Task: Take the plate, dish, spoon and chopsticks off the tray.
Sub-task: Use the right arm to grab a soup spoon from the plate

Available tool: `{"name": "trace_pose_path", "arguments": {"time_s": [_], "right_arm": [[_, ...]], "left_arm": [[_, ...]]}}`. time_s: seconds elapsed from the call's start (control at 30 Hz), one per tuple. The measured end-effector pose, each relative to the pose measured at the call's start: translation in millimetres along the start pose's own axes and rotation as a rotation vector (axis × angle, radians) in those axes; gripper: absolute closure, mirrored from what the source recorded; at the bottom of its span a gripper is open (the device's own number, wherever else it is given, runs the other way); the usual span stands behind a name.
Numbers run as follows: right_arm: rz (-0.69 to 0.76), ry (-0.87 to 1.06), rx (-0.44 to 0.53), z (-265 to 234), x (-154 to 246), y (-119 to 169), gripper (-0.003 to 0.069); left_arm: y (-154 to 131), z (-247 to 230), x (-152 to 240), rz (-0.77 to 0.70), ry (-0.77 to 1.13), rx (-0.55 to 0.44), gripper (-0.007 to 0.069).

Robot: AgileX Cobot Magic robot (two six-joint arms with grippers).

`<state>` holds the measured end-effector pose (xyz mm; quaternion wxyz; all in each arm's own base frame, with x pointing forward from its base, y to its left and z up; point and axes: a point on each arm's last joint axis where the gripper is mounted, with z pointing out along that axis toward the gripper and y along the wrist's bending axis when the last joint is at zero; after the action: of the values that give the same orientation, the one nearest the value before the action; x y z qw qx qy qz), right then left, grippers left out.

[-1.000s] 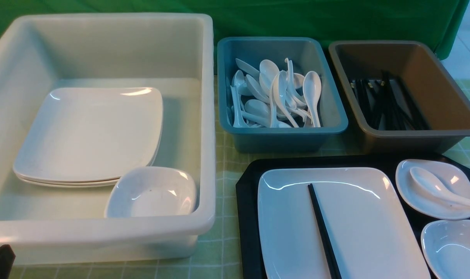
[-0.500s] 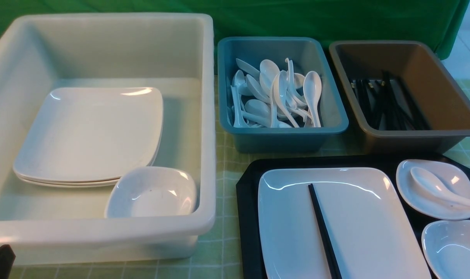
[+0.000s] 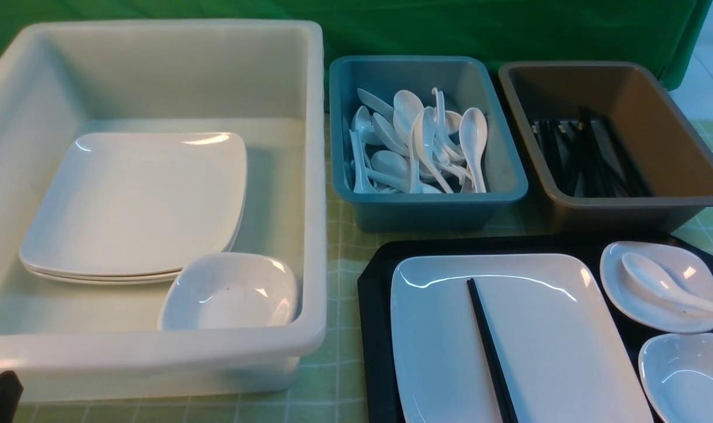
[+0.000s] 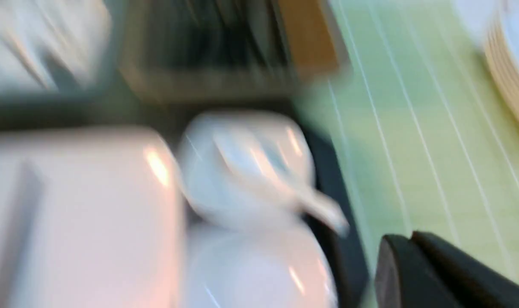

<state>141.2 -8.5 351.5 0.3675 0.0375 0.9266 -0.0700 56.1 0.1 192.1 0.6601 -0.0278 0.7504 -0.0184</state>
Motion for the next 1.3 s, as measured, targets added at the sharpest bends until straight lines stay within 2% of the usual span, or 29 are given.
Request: {"name": "trace_pose_path", "arguments": {"time_s": [0.03, 0.17, 0.37, 0.5, 0.6, 0.67, 0.77, 0.87, 1.1, 1.3], "right_arm": [[-0.061, 0.136, 0.042, 21.7, -11.7, 2.3, 0.0644], [-0.165, 0.366, 0.065, 81.6, -29.5, 14.4, 0.0641], [-0.283, 0.531, 0.067, 134.7, -41.3, 24.9, 0.0625], [-0.329, 0.549, 0.073, 151.5, -56.3, 27.9, 0.0599], [-0.366, 0.588, 0.072, 169.3, -69.1, 31.6, 0.053], [-0.41, 0.625, 0.071, 184.0, -71.9, 33.9, 0.0423], [-0.461, 0.686, 0.059, 202.0, -66.0, 36.8, 0.0307], [-0.497, 0.725, 0.046, 213.9, -61.1, 39.0, 0.0237], [-0.57, 0.784, 0.048, 231.7, -53.4, 36.1, 0.0214], [-0.559, 0.833, 0.049, 243.4, -46.4, 24.2, 0.0214]], "left_arm": [[0.0, 0.0, 0.0, 0.0, 0.0, 0.0, 0.04], [0.0, 0.0, 0.0, 0.0, 0.0, 0.0, 0.04], [0.0, -0.2, -0.1, 0.0, -0.002, 0.0, 0.04], [0.0, -0.2, -0.1, 0.0, -0.002, 0.0, 0.04], [0.0, -0.2, -0.1, 0.0, -0.003, 0.0, 0.04], [0.0, -0.2, -0.1, 0.0, -0.003, 0.0, 0.04], [0.0, -0.2, -0.1, 0.0, -0.003, 0.0, 0.04], [0.0, -0.2, -0.1, 0.0, -0.003, 0.0, 0.04], [0.0, -0.2, -0.1, 0.0, -0.003, 0.0, 0.04], [0.0, -0.2, -0.1, 0.0, -0.003, 0.0, 0.04]]}}
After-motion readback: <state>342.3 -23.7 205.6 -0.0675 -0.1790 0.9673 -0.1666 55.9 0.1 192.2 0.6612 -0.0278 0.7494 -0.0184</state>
